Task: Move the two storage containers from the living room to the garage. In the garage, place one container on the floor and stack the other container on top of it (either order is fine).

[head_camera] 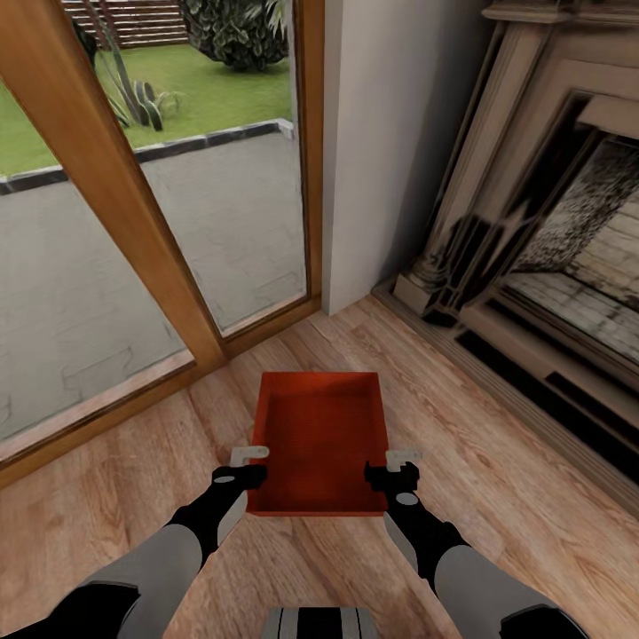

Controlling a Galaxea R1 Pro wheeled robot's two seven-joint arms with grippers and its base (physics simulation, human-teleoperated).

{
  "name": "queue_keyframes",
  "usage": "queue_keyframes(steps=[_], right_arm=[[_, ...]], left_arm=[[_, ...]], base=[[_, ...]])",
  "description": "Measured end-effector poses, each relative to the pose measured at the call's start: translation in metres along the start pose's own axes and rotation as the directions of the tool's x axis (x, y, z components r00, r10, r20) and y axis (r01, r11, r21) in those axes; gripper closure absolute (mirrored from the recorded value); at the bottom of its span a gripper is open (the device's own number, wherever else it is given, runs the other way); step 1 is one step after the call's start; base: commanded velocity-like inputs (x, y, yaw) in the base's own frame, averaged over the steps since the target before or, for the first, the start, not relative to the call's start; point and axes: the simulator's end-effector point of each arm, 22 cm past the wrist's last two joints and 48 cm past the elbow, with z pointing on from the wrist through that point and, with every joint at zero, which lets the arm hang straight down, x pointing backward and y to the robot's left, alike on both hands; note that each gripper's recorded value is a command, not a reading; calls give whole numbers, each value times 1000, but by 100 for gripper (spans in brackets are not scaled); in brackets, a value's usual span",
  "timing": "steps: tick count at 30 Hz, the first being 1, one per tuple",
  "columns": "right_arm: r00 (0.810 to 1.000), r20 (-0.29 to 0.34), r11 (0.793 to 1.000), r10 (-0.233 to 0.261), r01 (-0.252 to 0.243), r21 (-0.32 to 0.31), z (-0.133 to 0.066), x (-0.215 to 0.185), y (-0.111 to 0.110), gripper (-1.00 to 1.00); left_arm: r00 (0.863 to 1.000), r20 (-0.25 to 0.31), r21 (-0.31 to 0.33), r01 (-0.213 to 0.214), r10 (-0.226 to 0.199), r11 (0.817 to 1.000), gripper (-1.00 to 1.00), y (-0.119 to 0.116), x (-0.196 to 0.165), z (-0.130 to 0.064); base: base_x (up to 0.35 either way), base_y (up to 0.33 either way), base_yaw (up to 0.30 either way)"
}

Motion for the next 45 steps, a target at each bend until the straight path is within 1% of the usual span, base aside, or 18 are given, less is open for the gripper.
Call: queue_keyframes(steps=[14, 19, 30, 45], right_arm=[[1000, -3, 1000, 4, -4, 1, 0, 1, 0, -100], [1000, -25, 1000, -2, 2, 3, -1, 12, -1, -100], [999, -32, 1000, -6, 6, 4, 16, 34, 1, -100], [999, -31, 1000, -9, 9, 2, 16, 34, 1, -100]], left_arm=[[1000, 1, -2, 0, 0, 1000, -100, 1, 0, 0], [1000, 1, -2, 0, 0, 1000, -100, 1, 0, 0], [1000, 1, -2, 0, 0, 1000, -100, 0, 14, 20], [1000, 1, -2, 1, -1, 1000, -100, -1, 14, 20]], base=[[0, 0, 0], [0, 0, 0], [0, 0, 0], [0, 0, 0]])
